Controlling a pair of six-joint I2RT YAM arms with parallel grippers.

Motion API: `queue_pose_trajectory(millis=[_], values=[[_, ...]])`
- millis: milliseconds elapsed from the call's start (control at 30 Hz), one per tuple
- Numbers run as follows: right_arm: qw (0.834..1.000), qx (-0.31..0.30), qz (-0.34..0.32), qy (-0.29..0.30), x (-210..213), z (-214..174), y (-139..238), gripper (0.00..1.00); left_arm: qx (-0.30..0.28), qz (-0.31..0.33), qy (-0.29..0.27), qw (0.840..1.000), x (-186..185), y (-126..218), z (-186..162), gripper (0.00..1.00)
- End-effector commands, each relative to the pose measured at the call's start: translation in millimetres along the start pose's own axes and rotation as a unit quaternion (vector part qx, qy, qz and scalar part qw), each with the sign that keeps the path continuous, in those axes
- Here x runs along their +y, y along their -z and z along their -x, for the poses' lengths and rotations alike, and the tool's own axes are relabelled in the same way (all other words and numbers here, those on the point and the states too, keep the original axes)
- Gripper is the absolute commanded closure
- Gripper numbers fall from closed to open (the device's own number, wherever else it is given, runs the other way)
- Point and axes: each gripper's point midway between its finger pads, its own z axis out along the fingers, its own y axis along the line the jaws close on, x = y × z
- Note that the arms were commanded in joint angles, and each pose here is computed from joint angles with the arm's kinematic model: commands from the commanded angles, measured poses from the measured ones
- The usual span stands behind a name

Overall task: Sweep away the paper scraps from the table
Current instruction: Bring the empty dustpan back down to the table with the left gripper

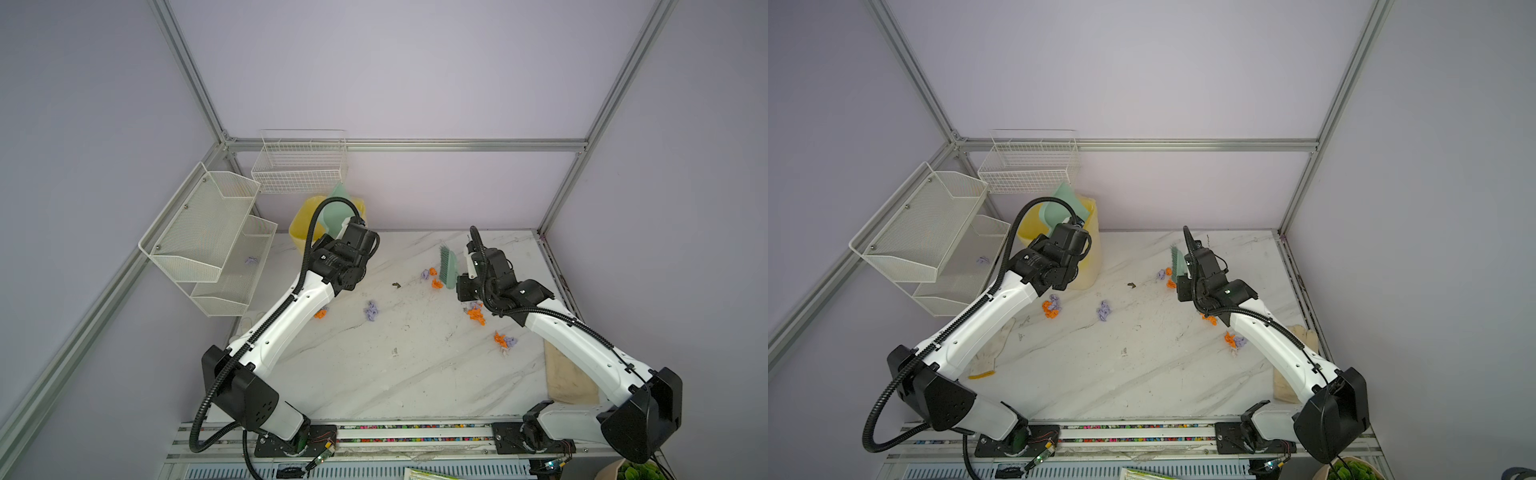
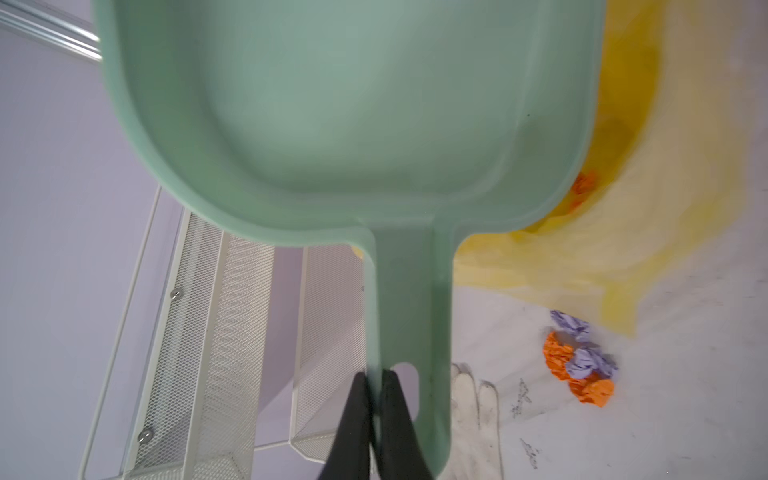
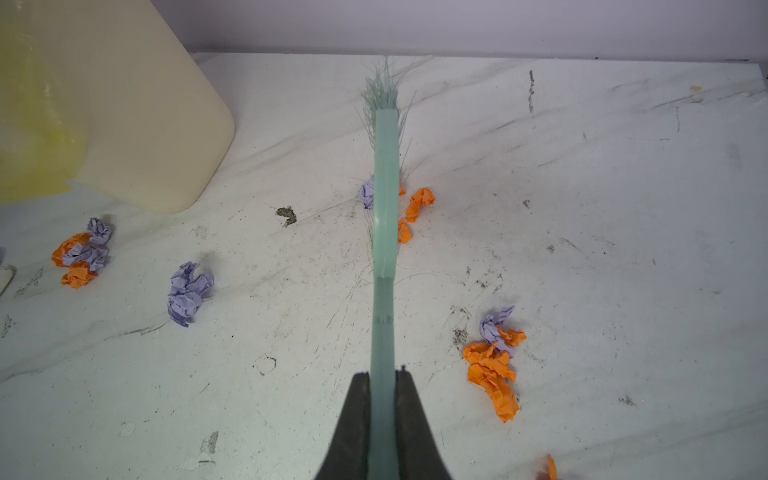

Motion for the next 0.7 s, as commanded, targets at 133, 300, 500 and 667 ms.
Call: queue_pose_trajectory(millis=[133, 300, 500, 667], values=[[1.000, -0.008, -0.009, -0.008, -1, 17, 5, 1.00, -0.023, -0.177, 0.123, 0.976, -30, 48, 3, 1.00], [0.999, 0.014, -0.026, -0.023, -7, 7, 4, 1.00, -0.022, -0.270, 0.111, 0.956, -70, 64, -3, 1.00], [0.995, 0.022, -0.091, -0.044, -32, 4, 24, 1.00, -0.036, -0.394, 0.128, 0.909, -114, 100, -3, 1.00], [0.987, 0.019, -0.144, -0.069, -53, 5, 52, 1.00, -0.038, -0.463, 0.121, 0.877, -144, 120, -5, 1.00]])
